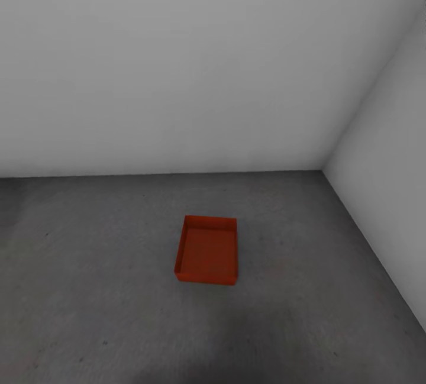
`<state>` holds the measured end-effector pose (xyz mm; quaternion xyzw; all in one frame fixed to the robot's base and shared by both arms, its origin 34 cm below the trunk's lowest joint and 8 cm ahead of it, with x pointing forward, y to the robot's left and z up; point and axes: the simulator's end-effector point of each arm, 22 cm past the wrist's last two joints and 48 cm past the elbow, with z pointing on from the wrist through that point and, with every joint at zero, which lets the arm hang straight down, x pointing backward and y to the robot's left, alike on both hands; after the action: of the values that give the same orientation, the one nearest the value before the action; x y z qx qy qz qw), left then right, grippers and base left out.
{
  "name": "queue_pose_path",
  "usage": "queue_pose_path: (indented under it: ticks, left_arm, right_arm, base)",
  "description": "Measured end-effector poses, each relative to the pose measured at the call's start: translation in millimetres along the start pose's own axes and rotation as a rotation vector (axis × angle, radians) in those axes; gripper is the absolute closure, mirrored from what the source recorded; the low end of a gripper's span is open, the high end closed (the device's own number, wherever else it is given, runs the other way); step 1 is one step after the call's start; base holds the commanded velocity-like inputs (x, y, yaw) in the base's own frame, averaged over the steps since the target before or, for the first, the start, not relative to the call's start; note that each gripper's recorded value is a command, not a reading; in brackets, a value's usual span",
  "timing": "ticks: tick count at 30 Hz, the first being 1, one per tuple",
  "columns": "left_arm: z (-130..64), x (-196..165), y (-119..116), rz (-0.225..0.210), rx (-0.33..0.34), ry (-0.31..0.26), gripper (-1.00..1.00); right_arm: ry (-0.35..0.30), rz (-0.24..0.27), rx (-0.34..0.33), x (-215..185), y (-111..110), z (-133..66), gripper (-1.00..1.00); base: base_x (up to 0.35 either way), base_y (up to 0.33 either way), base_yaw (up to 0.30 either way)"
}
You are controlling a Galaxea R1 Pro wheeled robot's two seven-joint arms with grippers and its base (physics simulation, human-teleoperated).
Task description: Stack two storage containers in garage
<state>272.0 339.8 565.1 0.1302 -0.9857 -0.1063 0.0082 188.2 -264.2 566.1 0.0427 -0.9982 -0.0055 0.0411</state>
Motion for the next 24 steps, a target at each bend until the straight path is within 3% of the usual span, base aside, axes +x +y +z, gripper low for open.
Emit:
queue_pose_path:
  ticks: [8,18,24]
  left_arm:
    - [-2.2,-4.7,-0.9,-0.003,0.003,-0.011,-1.0]
    - [-5.0,-11.0,-2.1,-0.005,0.007,-0.026,-1.0]
    - [-6.7,-14.9,-2.8,-0.007,0.01,-0.035,-1.0]
  right_arm:
    - [-0.008,-0.004,0.0,-1.6,0.1,-1.5,-1.0]
    - [0.029,-0.005,-0.022,41.8,19.6,-6.3,-1.0]
    - [0.023,-0.005,-0.021,41.5,20.0,-7.2,-1.0]
  base:
    - [0.0,0.0,0.0]
    - [0.0,0.0,0.0]
    - [0.0,0.0,0.0]
